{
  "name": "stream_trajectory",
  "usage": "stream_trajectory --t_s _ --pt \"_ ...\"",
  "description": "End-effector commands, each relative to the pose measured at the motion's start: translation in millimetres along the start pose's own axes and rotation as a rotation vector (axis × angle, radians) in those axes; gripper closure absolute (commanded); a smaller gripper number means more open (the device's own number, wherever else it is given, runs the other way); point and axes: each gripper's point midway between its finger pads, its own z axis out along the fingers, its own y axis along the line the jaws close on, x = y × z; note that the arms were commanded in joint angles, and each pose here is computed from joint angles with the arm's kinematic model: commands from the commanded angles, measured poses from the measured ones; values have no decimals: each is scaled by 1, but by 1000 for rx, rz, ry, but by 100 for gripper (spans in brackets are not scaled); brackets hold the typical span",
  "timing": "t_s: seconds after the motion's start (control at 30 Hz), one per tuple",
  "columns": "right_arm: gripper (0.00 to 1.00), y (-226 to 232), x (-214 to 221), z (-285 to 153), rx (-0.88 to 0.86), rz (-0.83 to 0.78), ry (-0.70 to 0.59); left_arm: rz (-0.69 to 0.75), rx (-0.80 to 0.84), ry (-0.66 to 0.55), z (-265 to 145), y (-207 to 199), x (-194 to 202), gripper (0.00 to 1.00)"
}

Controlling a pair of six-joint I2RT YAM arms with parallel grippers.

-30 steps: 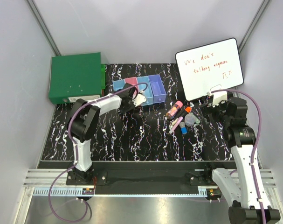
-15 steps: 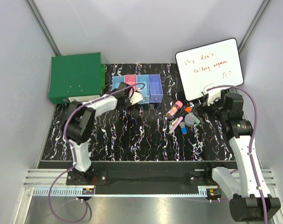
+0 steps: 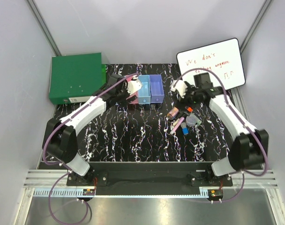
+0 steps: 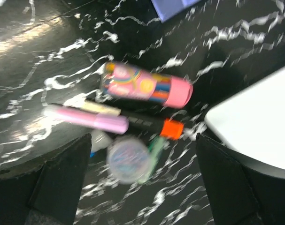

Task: Sort the stationery into containers
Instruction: Move the storage box to the center of the board.

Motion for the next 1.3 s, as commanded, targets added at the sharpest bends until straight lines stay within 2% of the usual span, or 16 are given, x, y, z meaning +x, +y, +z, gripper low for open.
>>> stream_trajectory --t_s 0.0,0.03,0.07,0.17,0.27,0.43,0.73,0.9,1.17,1.27 --pt "0 -48 -39 12 74 -262 12 -29 -87 23 -1 18 3 14" --pt "0 -54 -37 29 57 -272 36 -41 -114 42 1 24 7 14" --pt "0 -71 -56 28 101 -304 12 -64 -132 49 0 30 9 14" --pt "0 -96 -74 48 136 -394 17 -147 -188 48 -3 48 13 14" --pt "0 -104 -83 72 130 -482 30 -252 -226 42 -6 63 19 12" --pt "0 -95 -97 110 86 -602 12 -330 -220 27 -8 69 28 5" --pt "1 -63 -121 150 3 -689 -37 -343 -201 54 -5 65 40 3" --pt "12 -50 -110 170 -40 -674 -13 -349 -199 56 -2 66 41 3" --pt "15 -26 -97 197 -112 -653 0 -343 -209 48 -3 75 38 2" --pt "29 -24 -96 205 -122 -641 3 -336 -214 49 -2 78 38 2"
